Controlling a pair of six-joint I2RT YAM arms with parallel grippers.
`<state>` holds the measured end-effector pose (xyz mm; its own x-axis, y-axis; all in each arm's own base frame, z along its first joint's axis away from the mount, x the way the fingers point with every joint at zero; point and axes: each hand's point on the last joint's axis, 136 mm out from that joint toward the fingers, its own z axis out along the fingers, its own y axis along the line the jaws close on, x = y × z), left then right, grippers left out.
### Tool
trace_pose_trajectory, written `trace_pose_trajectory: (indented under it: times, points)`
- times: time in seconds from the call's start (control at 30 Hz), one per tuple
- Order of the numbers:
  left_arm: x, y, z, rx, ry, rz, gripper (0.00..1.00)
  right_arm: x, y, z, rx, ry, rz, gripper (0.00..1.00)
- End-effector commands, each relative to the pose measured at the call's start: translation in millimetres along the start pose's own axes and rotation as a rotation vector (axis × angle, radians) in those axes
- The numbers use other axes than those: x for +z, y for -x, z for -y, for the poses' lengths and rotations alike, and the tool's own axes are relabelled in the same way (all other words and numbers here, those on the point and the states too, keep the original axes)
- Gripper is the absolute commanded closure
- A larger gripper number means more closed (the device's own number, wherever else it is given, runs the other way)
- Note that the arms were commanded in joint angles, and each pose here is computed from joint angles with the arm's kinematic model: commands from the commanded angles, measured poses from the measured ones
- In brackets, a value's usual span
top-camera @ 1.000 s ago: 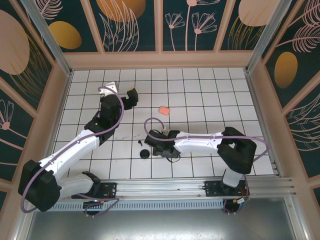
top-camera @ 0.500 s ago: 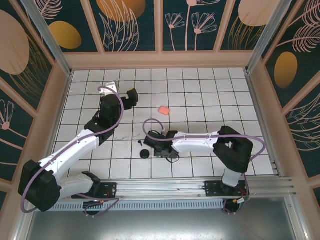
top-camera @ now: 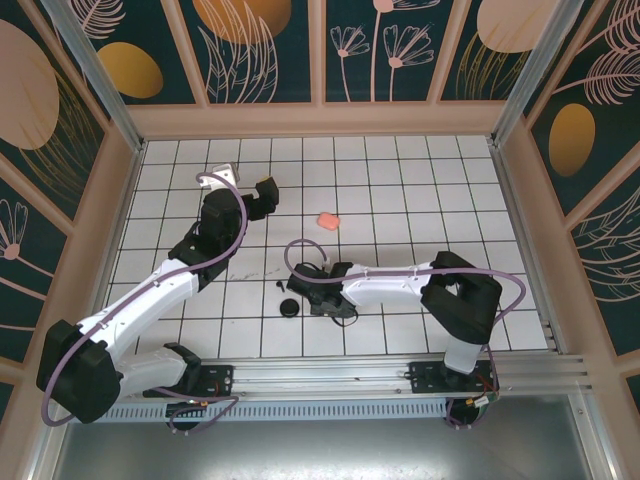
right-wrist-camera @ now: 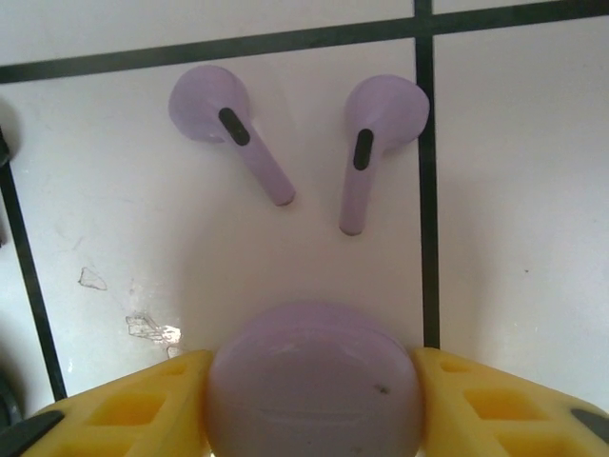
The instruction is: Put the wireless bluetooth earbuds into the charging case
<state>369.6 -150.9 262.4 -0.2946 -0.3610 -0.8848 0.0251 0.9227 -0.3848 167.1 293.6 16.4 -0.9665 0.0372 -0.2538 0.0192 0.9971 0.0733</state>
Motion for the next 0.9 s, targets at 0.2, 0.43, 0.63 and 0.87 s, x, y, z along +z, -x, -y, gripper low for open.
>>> trace_pose_trajectory:
  times: [0.2, 0.43, 0.63, 0.87]
  points:
    - [0.7, -1.2, 13.5, -0.005, -0.083, -0.009, 0.03, -40.1, 12.7, -8.6, 0.012, 0.076, 0.064, 0.63]
    - [-5.3, -7.2, 45.3, 0.024, -0.293, -0.003, 0.03, -111.1, 61.8, -2.5, 0.094, 0.215, 0.197, 0.63]
    - [-19.9, -8.8, 71.7, -0.026, -0.505, 0.023, 0.01, -159.9, 143.2, 21.8, 0.243, 0.371, 0.328, 0.63]
    - [-38.8, -20.6, 93.0, -0.15, -0.769, 0.0, 0.02, -190.6, 213.6, 35.1, 0.385, 0.491, 0.419, 0.64]
